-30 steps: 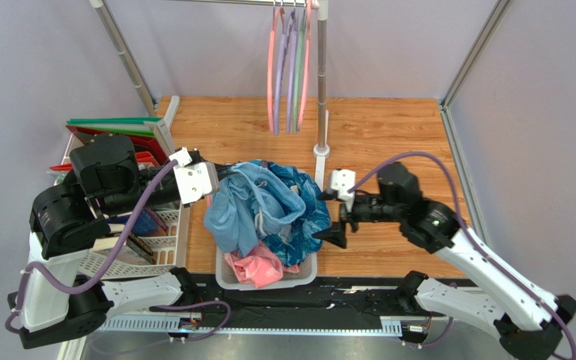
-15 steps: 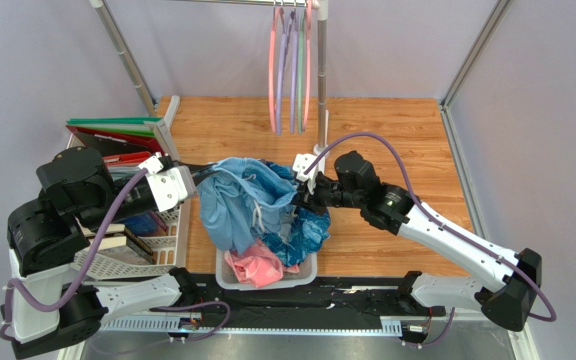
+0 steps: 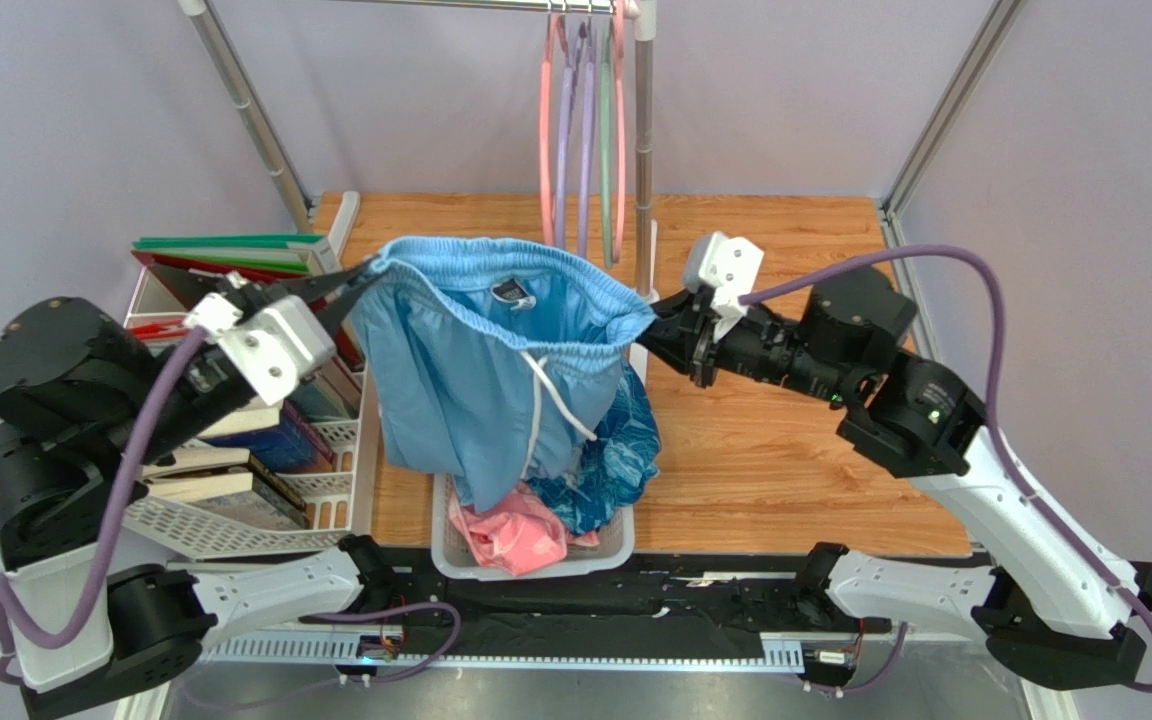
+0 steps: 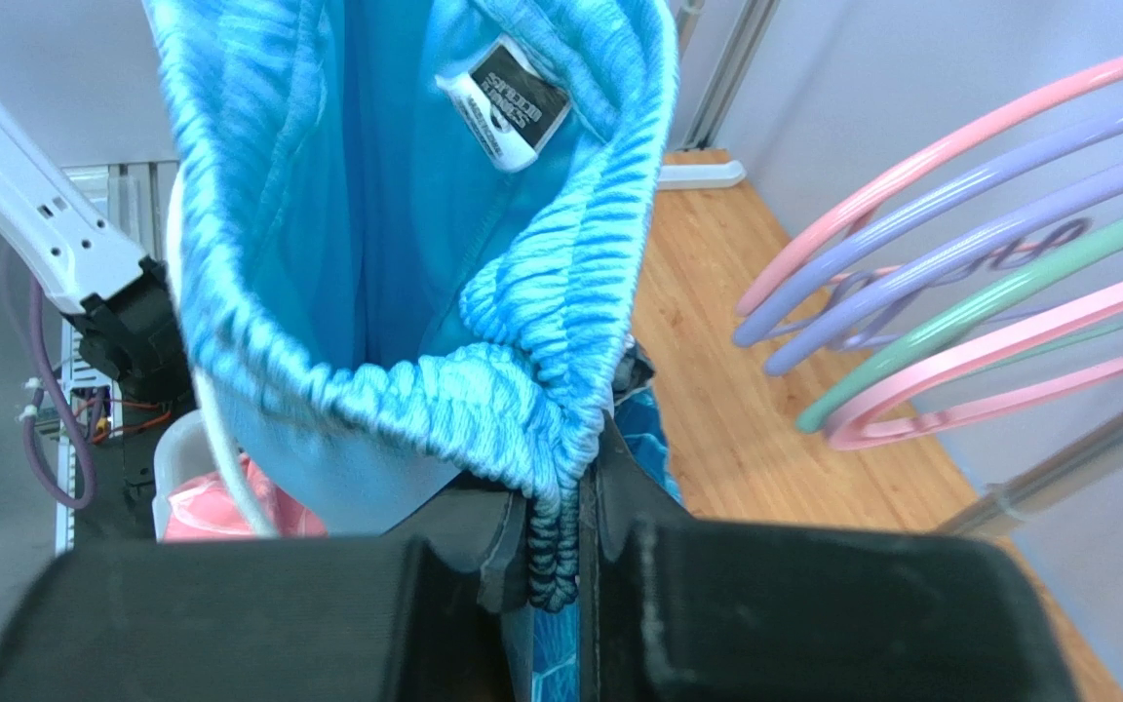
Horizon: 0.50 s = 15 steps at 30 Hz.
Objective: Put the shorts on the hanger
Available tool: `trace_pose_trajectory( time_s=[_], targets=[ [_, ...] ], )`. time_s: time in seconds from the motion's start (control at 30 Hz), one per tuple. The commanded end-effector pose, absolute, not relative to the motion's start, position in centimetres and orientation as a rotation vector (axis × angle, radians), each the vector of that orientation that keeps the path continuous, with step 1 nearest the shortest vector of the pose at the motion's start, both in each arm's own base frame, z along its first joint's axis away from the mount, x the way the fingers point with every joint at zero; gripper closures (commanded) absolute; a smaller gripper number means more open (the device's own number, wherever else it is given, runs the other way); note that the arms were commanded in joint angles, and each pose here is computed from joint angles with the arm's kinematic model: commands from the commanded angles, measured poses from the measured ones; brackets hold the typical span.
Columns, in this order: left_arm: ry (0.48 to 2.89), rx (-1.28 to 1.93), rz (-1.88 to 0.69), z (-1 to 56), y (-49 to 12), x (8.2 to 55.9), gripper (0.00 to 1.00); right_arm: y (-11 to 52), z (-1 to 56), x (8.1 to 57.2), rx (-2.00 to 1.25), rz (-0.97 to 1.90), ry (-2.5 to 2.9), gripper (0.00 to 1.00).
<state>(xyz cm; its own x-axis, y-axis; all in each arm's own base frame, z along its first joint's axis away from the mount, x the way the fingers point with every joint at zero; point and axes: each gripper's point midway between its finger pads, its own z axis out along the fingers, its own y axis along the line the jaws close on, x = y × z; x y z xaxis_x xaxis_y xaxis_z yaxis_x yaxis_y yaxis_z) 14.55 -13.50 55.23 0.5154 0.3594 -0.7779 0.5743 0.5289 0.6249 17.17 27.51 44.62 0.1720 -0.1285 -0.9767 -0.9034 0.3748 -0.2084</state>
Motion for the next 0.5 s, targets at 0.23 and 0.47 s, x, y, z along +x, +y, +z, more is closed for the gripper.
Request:
trace_pose_trajectory(
  time_s=[0.23, 0.47],
  targets=[
    [0.75, 0.815, -0.072, 67.8, -9.7, 12.1, 1.0, 22.8, 59.9, 15.9, -0.861, 0.635, 1.029, 1.0],
    [0.677, 0.772, -0.081, 70.5, -10.1, 11.9, 1.0, 19.6, 65.4, 14.9, -0.759, 0.569, 0.914, 1.0]
  ],
)
